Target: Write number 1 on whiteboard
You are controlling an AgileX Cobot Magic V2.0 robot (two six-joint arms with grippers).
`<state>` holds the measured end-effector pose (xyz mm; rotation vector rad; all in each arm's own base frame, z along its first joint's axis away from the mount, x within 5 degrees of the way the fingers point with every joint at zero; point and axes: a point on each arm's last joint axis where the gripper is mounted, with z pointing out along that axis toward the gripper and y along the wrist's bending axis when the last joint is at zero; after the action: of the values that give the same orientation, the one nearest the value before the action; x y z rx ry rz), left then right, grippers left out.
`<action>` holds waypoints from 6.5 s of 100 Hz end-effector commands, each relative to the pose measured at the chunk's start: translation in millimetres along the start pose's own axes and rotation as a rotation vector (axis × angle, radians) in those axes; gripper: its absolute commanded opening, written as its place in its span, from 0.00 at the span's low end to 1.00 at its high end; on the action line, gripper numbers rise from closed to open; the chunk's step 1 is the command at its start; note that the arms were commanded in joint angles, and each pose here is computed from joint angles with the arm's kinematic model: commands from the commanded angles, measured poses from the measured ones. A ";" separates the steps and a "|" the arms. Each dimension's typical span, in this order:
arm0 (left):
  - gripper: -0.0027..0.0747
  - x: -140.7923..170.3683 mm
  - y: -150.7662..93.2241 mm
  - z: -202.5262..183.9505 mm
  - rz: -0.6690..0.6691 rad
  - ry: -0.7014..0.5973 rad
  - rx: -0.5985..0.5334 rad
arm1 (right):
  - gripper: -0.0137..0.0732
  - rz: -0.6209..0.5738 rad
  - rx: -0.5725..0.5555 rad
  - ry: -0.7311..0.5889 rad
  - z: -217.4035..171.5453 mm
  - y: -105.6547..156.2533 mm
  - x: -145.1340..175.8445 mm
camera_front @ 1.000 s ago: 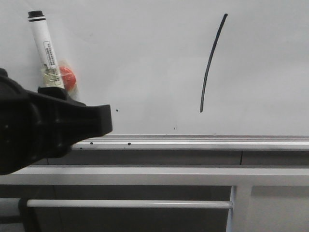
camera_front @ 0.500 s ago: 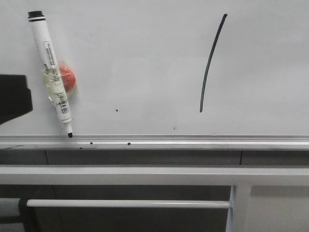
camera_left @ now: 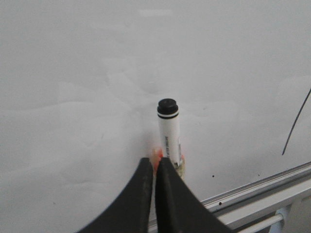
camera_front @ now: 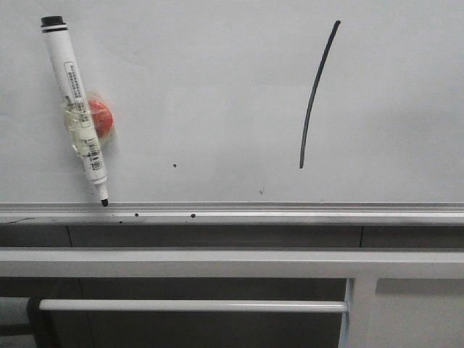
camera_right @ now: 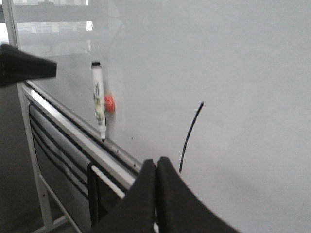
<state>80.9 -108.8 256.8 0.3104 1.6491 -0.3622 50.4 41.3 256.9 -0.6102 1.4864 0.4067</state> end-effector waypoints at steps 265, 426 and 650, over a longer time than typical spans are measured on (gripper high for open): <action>0.01 -21.3 84.1 -78.2 -0.152 -0.390 -0.394 | 0.08 0.078 0.038 0.024 -0.2 1.9 42.2; 0.01 71.9 89.6 -61.8 0.007 0.055 -0.371 | 0.08 0.078 0.035 0.027 -0.2 2.2 42.4; 0.01 70.0 88.6 -61.5 -0.009 0.037 -0.360 | 0.08 0.205 0.808 0.280 -27.6 -30.7 90.4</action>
<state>53.8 -2.7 182.3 0.0369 1.8075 -0.0456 53.1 -9.4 178.9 0.1089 1.8139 -0.1556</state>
